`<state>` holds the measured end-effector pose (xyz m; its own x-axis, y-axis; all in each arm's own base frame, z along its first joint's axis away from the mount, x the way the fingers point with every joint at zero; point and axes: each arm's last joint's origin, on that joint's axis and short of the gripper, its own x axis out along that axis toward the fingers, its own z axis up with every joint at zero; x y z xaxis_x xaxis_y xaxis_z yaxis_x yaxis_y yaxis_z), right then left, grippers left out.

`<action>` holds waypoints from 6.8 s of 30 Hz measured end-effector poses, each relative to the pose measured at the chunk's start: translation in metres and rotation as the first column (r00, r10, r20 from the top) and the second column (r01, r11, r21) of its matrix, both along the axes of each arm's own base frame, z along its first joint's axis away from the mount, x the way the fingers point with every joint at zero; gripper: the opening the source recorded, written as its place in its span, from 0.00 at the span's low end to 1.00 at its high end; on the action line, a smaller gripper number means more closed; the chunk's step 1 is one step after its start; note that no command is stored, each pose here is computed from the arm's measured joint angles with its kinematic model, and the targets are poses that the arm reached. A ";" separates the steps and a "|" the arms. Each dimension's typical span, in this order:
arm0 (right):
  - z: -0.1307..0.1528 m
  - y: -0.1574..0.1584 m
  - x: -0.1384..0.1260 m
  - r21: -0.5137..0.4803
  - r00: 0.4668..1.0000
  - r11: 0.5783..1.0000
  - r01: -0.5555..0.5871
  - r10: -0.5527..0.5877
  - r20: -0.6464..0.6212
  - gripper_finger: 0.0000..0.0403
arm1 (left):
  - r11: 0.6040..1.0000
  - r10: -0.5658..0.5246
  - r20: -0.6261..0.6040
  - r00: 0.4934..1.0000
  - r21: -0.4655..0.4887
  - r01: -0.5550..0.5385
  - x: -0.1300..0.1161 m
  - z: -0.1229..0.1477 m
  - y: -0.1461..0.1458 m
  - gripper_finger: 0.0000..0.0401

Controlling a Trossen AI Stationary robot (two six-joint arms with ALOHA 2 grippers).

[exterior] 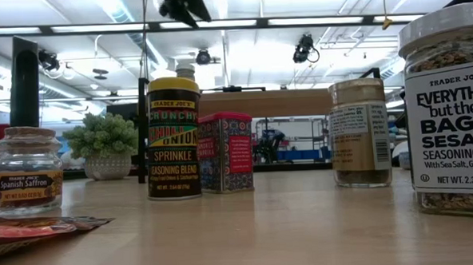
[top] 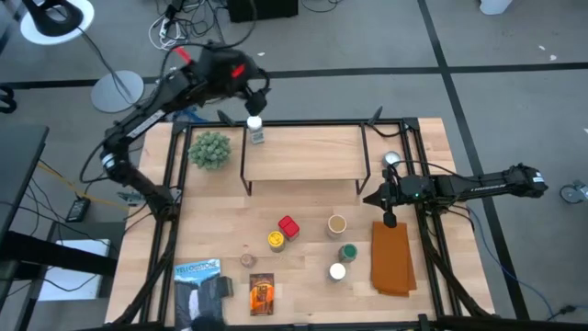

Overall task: Shelf spices
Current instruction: Put the brown seasoning bottle onto the shelf

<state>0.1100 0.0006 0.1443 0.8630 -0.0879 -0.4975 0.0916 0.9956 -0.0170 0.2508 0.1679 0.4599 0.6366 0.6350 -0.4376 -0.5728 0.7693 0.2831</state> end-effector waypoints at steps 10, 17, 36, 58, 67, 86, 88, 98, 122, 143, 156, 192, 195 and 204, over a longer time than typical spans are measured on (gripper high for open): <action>0.000 0.000 0.000 0.000 1.000 1.000 0.000 0.000 0.000 0.06 | 0.988 -0.151 0.184 0.971 0.051 0.144 -0.049 -0.019 -0.102 0.99; 0.000 0.000 0.000 0.000 1.000 1.000 0.000 0.000 0.000 0.07 | 0.937 -0.339 0.279 0.898 0.018 0.348 -0.076 -0.079 -0.158 0.99; 0.000 0.000 0.000 0.000 1.000 1.000 0.000 0.000 0.000 0.07 | 0.943 -0.292 0.333 0.897 -0.055 0.328 -0.077 -0.211 -0.200 0.99; 0.000 0.000 0.000 -0.268 0.988 0.951 -0.156 0.148 -0.048 0.07 | 0.866 -0.327 0.444 0.835 -0.212 0.452 -0.084 -0.255 -0.209 1.00; 0.014 0.004 0.007 0.259 0.987 0.966 -0.023 -0.020 0.161 0.07 | 0.829 -0.360 0.473 0.804 -0.234 0.508 -0.084 -0.253 -0.211 1.00; 0.056 0.004 0.013 0.386 0.823 0.913 -0.132 -0.116 0.557 0.06 | 0.829 -0.360 0.470 0.806 -0.235 0.508 -0.084 -0.253 -0.211 1.00; 0.058 0.005 0.013 0.377 0.825 0.917 -0.134 -0.108 0.555 0.04 | 0.829 -0.360 0.470 0.806 -0.235 0.508 -0.084 -0.253 -0.211 1.00; 0.077 0.021 0.032 0.321 0.920 0.947 -0.017 -0.111 0.376 0.00 | 0.829 -0.361 0.469 0.806 -0.235 0.507 -0.084 -0.253 -0.211 0.99; 0.164 0.075 0.125 0.093 0.867 0.919 0.383 -0.323 -0.379 0.00 | 0.830 -0.362 0.461 0.810 -0.237 0.505 -0.084 -0.254 -0.211 0.99; 0.091 0.085 0.165 0.069 0.652 0.958 0.279 -0.137 -0.745 0.00 | 0.830 -0.361 0.463 0.809 -0.236 0.506 -0.084 -0.254 -0.211 0.99; 0.100 0.094 0.205 0.315 0.877 0.946 0.077 0.086 -0.473 0.00 | 0.830 -0.361 0.463 0.810 -0.236 0.505 -0.084 -0.254 -0.211 0.99; 0.075 0.083 0.184 0.187 0.824 0.974 0.127 0.002 -0.566 0.91 | 0.830 -0.361 0.462 0.810 -0.236 0.505 -0.084 -0.254 -0.211 0.99; 0.065 0.084 0.186 0.196 0.863 0.975 0.103 0.010 -0.505 0.97 | 0.830 -0.361 0.462 0.810 -0.236 0.505 -0.084 -0.254 -0.211 0.99; 0.055 0.081 0.195 0.114 0.946 0.993 0.014 0.023 -0.324 0.96 | 0.830 -0.361 0.462 0.810 -0.237 0.505 -0.084 -0.254 -0.211 0.99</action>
